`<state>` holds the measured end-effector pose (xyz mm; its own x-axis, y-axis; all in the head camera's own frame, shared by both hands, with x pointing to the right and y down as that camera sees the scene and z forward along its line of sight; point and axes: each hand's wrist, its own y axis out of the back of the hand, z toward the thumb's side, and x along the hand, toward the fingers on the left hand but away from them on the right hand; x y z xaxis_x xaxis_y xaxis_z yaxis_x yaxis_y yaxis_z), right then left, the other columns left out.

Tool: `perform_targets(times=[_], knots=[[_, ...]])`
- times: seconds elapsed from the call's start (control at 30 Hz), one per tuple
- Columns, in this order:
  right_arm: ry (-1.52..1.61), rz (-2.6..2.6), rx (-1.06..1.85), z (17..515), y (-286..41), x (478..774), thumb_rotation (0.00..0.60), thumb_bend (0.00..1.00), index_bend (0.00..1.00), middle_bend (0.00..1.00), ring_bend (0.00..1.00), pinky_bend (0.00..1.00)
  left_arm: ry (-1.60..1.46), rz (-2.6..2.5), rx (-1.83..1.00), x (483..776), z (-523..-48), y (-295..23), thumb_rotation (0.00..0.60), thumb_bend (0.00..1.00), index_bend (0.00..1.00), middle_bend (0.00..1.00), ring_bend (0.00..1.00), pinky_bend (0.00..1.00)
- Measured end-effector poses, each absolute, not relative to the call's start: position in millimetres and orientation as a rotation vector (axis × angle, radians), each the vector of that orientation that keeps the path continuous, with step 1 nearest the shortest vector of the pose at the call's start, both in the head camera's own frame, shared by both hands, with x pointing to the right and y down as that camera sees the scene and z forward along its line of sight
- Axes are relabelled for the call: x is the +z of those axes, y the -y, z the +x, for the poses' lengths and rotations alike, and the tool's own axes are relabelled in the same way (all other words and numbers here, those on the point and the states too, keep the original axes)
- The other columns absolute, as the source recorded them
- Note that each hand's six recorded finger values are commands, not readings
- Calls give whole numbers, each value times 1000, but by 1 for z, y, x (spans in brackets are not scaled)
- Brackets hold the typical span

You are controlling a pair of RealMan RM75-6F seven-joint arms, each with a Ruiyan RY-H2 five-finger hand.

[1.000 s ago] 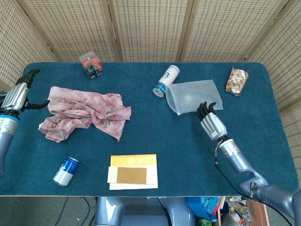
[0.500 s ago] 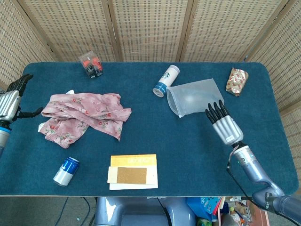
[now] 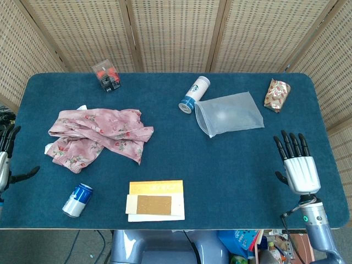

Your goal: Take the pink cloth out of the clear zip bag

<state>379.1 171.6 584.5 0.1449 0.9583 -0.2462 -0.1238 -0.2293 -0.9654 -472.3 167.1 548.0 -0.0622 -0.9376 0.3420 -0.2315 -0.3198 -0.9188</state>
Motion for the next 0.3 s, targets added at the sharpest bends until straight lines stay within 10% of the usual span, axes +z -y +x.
perform_targets(times=[0.3], knots=[[948,-1473,1275,378,-215,568,600,0,0,0,0,0,-1270,-1563,-1454,532,-460,-227,600,183,0,0,0,0]])
